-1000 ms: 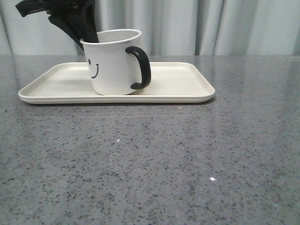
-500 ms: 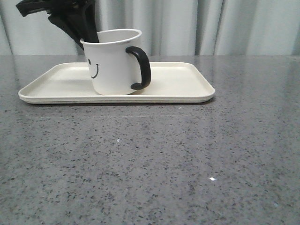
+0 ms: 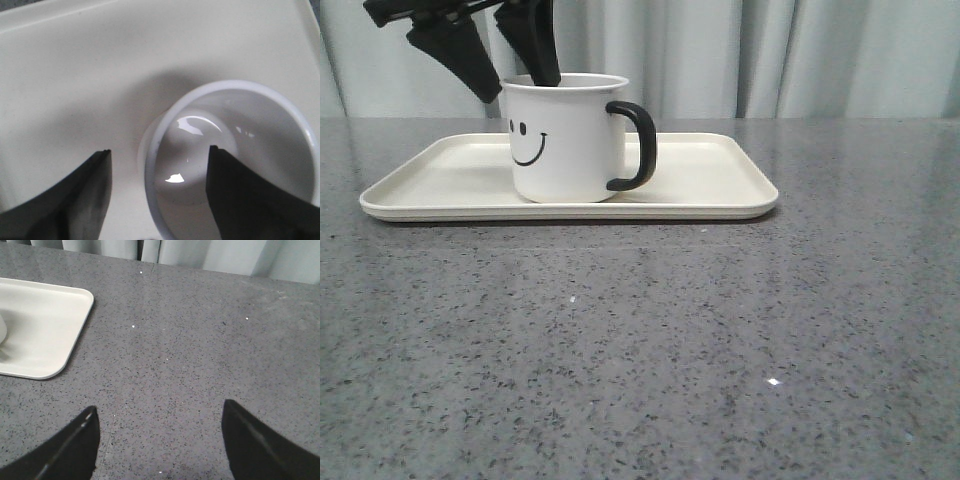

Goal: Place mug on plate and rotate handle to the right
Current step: 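Lower the mug onto the tray and open the left gripper, then raise the left gripper away from the mug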

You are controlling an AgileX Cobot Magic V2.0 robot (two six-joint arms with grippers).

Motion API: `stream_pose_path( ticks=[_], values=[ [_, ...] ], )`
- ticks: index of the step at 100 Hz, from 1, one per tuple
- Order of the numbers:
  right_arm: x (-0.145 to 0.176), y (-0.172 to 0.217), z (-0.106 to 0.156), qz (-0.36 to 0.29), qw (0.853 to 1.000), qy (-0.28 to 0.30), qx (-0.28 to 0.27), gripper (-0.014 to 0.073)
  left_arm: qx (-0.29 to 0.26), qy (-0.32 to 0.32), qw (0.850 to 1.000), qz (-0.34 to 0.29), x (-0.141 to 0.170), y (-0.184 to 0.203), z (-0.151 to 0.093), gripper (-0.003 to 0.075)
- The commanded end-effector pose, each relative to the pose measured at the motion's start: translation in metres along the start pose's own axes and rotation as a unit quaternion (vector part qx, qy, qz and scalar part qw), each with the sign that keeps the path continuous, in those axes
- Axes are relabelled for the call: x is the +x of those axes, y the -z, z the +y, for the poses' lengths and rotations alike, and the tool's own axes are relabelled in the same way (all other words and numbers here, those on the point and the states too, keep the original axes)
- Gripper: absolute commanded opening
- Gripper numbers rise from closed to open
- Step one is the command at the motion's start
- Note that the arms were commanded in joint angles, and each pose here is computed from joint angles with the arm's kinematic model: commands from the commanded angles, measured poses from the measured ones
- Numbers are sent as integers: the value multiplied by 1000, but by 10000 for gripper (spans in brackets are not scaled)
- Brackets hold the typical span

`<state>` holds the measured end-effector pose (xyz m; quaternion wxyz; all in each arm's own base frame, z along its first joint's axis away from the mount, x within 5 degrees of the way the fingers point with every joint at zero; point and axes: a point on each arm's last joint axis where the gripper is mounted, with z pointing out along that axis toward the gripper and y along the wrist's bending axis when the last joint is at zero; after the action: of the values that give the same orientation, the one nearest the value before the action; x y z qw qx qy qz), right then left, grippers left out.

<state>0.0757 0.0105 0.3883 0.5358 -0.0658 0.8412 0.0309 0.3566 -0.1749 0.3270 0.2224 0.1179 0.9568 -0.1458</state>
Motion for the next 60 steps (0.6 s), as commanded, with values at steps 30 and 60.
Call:
stream_pose_path(
  ticks=[30, 60],
  values=[
    [-14, 4, -2, -45, 999, 4, 8, 522, 13, -23, 993, -118, -9, 65, -13, 431],
    [-14, 4, -2, -45, 999, 4, 8, 522, 12, -24, 982, -187, 42, 103, -2, 431]
  ],
)
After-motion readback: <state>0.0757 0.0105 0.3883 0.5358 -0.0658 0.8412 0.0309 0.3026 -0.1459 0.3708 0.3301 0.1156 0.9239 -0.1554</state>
